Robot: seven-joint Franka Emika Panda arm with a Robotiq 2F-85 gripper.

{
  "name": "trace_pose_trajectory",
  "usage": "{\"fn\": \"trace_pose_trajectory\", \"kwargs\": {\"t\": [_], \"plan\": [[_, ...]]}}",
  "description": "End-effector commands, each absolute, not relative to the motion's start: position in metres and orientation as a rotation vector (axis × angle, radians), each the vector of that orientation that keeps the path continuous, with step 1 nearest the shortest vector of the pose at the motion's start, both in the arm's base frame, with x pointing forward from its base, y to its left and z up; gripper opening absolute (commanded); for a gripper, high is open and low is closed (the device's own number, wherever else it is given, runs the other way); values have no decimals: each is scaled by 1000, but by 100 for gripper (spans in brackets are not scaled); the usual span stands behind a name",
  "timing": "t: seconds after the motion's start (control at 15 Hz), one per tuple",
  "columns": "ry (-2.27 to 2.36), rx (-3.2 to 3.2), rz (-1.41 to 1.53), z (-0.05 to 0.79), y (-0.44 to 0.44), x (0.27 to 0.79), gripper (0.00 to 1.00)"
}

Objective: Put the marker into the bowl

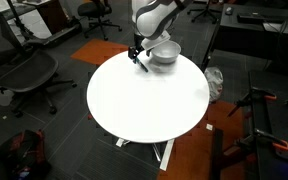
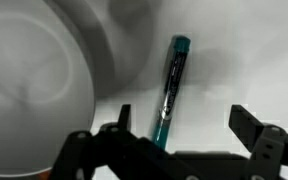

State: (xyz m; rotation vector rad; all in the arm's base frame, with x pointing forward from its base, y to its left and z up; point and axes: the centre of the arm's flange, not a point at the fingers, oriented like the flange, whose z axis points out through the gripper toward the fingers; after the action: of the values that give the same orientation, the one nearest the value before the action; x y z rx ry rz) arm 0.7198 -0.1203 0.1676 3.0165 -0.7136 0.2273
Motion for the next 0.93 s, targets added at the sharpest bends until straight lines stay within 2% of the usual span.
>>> {"fn": "trace_pose_trajectory", "kwargs": {"t": [0.0,0.6,0.67,0.73,0.87], "plan": [[-734,3004,239,157,-118,739,100],[-715,2998,225,139,-117,747,100],[-706,2998,225,138,-117,748,97],[-704,2993,228,137,-117,749,74],[-703,2992,231,136,-116,750,68]]}}
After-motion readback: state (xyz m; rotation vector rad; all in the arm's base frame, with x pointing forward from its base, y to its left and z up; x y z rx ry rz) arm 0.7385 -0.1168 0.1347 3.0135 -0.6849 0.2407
